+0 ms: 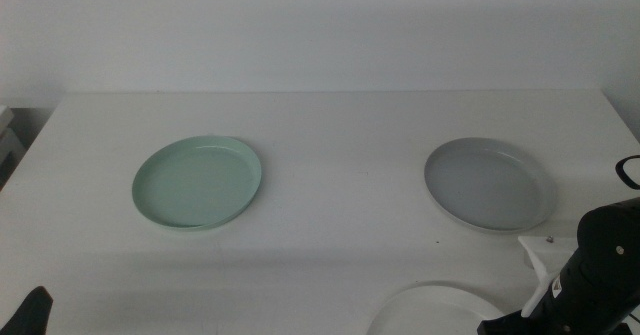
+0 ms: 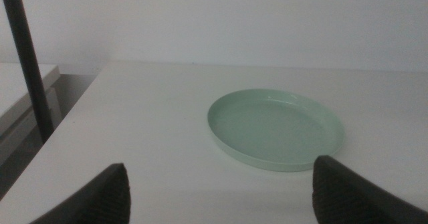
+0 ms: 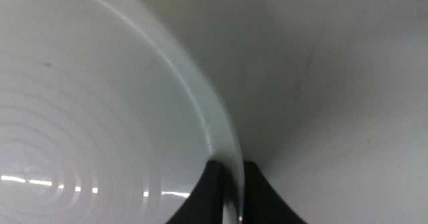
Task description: Stack the three bowls on top of each other.
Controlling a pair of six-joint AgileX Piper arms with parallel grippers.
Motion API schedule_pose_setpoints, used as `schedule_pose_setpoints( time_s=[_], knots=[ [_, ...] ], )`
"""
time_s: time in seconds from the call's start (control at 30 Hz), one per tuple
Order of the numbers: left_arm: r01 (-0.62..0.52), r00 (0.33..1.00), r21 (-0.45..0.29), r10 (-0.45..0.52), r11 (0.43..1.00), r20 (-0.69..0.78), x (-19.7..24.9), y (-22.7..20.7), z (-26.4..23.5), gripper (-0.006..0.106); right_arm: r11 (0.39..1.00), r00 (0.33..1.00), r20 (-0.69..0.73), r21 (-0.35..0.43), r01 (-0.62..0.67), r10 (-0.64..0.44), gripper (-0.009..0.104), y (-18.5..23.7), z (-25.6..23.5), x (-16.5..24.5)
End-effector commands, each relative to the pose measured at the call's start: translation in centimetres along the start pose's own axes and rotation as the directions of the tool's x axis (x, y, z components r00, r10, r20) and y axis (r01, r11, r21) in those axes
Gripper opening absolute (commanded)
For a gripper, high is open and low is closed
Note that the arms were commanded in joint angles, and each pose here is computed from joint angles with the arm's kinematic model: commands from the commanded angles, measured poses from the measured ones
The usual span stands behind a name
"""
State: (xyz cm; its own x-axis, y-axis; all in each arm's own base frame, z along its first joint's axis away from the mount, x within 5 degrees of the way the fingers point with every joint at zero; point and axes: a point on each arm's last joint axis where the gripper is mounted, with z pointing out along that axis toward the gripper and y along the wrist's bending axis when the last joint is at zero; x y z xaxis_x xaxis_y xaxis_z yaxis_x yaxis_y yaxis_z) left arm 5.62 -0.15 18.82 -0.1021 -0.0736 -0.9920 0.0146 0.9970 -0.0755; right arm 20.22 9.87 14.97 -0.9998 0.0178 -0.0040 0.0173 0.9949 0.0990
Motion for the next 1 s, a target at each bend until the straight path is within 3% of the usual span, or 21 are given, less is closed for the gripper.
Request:
schedule_pose_setpoints(
  time_s=[0.0,0.5,0.97],
  knots=[
    [0.024,0.996,0.01,-0.024,1.0,0.084,-0.6,0.0,-0.1,0.09,1.0,0.999,0.043,-0.02,0.011,-0.01,0.0,0.2,-0.8,-0.3],
    [0.024,0.996,0.01,-0.024,1.0,0.084,-0.6,0.0,-0.1,0.09,0.986,0.958,0.282,-0.137,0.097,-0.055,0.0,4.2,-9.5,-6.0],
    [0.024,0.996,0.01,-0.024,1.0,0.084,-0.6,0.0,-0.1,0.09,0.982,0.957,0.281,-0.15,0.116,-0.07,0.0,8.7,-6.5,-15.3]
  ],
)
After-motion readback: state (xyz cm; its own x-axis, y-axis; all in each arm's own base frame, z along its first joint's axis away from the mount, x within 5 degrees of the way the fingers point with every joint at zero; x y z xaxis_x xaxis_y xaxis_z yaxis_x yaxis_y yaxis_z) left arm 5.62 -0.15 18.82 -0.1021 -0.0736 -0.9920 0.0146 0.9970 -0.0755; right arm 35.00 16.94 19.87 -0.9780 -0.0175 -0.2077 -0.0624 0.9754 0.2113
